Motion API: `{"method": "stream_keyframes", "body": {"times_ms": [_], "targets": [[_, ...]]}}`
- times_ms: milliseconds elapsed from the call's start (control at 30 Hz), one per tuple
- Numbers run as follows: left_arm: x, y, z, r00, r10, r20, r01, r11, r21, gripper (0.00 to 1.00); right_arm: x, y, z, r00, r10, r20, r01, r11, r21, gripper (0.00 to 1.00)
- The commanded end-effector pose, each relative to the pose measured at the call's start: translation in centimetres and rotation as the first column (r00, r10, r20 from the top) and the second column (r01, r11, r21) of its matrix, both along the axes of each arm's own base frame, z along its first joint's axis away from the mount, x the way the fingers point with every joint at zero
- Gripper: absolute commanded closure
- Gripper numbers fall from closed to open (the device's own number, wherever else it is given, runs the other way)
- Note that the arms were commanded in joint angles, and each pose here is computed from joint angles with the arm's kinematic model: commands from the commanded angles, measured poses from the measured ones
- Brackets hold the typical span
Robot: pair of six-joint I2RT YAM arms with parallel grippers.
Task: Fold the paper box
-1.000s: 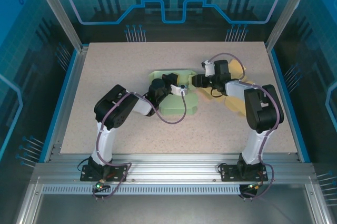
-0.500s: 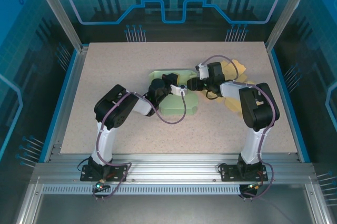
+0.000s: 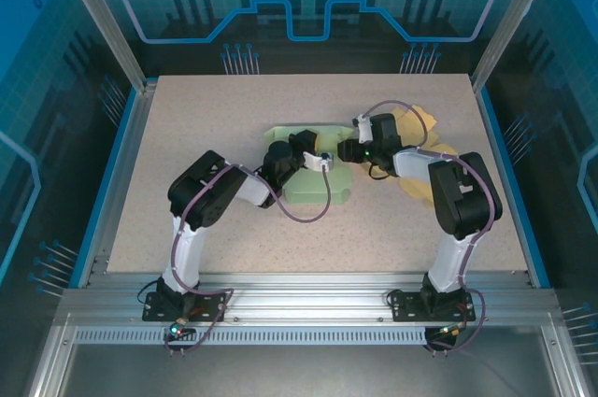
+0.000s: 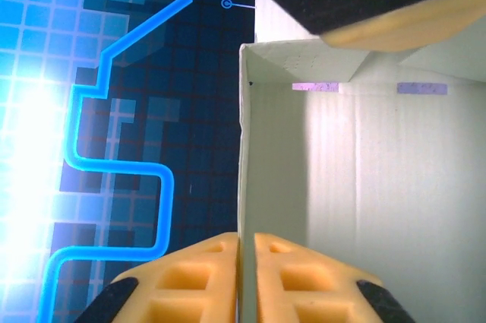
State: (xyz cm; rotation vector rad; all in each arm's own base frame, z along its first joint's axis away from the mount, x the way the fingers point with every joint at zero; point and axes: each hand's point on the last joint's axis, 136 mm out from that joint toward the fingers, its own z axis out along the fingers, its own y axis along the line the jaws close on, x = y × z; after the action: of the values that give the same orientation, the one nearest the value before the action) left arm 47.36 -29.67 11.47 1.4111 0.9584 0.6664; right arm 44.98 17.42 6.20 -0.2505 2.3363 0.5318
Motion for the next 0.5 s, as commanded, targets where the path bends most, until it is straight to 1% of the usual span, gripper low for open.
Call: {"method": "stream_keyframes", "body": {"times_ms": [0,100,200,267,333,367,400,467], "targets": [[-1.4,-1.3,-0.7,0.999,-0.048,-0.001,0.049,0.999,0.003,0.84,0.4,1.0,0.5,0.999,0.016,0.035,-0.014,0.999,-0.041,0.51],[-1.7,-1.7,0.0,0.999,-0.052,0.003,0.052,0.999,-0.006,0.82,0.5,1.3,0.2,0.999,0.02,0.04,-0.018,0.997,-0.073,0.64],[-2.1,-1.9,1.1,0.999,-0.043,0.028,0.044,0.999,-0.029,0.77,0.4,1.1,0.4,0.998,0.002,0.061,0.005,0.994,-0.107,0.71],[-2.5,-2.2,2.3,0.998,-0.039,0.054,0.042,0.998,-0.05,0.76,0.2,1.0,0.6,0.997,-0.002,0.079,0.012,0.992,-0.129,0.77],[-3.4,-2.6,4.2,0.996,-0.039,0.078,0.046,0.994,-0.095,0.73,0.0,1.1,0.7,0.996,-0.003,0.092,0.017,0.988,-0.151,0.84],[-3.9,-2.8,5.1,0.995,-0.042,0.086,0.052,0.992,-0.116,0.7,0.0,1.0,0.8,0.995,-0.007,0.099,0.023,0.986,-0.162,0.86],[-4.7,-3.2,6.3,0.995,-0.049,0.092,0.062,0.988,-0.14,0.63,0.0,0.8,0.8,0.994,-0.015,0.106,0.034,0.984,-0.176,0.88],[-6.3,-3.8,8.6,0.994,-0.069,0.09,0.085,0.979,-0.185,0.46,-0.2,0.6,1.1,0.992,-0.025,0.125,0.049,0.981,-0.186,0.89]]}}
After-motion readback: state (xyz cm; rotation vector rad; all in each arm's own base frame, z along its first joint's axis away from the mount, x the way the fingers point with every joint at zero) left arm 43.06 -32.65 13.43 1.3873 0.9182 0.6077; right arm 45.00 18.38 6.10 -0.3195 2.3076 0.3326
